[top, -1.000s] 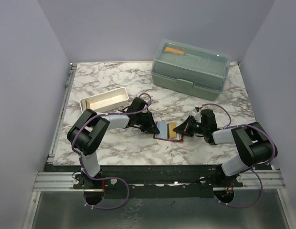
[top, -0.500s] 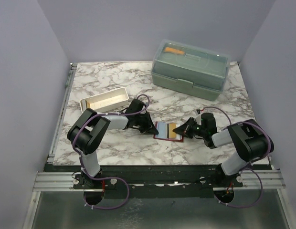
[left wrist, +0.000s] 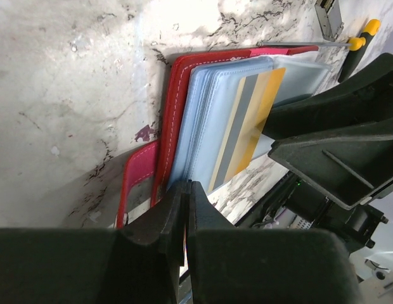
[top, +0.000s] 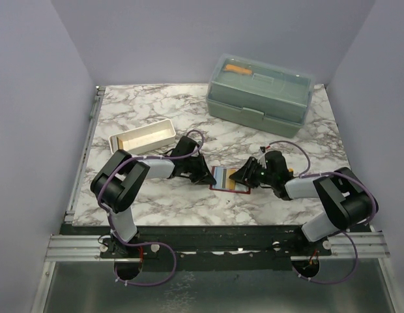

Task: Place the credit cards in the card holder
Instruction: Insert the credit card into the card holder.

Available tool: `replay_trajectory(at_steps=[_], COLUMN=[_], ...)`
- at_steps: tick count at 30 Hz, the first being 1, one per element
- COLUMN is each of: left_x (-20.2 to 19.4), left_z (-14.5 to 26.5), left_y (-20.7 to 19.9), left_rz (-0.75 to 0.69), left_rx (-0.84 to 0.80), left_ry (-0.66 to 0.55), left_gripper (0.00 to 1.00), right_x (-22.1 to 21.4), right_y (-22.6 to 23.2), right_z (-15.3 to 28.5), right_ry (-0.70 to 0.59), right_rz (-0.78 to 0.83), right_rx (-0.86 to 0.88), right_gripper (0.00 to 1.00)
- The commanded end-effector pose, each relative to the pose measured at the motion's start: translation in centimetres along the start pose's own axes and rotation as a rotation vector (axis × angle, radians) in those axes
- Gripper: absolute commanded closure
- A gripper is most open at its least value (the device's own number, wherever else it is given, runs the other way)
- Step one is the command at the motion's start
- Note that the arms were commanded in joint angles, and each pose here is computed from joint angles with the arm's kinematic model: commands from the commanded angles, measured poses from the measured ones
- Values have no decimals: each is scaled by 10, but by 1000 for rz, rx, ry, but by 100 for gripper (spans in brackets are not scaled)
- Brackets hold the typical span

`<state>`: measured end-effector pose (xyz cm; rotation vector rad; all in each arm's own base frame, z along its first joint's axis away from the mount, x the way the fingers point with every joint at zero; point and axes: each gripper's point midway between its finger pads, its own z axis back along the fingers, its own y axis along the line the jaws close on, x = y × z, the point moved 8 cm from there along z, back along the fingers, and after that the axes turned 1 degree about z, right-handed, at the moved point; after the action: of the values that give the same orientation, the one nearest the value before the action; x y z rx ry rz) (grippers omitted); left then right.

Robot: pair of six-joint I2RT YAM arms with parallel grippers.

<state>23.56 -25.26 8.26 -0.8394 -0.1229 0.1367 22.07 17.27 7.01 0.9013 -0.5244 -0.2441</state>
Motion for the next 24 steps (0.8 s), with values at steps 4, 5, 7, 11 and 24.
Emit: replay_trajectory(at_steps=[4,5,7,11,24], left_x=[-8,-8,-9,-9,-2], left_z=[4,3,1,-5,18], left_y=[12,14,18,22,3], left_rz=[-2,1,5,15,-17], left_rx=[89,97,108,118,63], left_ry=[-18,-19,-13,1,-34], left_gripper=[93,93,94,97,89], right_x=[-23,-22,-19,-18,-21], right_y=[-32,-31,-24,-11,-2], right_z=[12,10,4,-12,1], right_ry=[122,124,127,147,152], right_rz=[34,41,54,52,116], right_rx=[-222,-216,-177,-125,-209], right_gripper=[58,61,67,94,75])
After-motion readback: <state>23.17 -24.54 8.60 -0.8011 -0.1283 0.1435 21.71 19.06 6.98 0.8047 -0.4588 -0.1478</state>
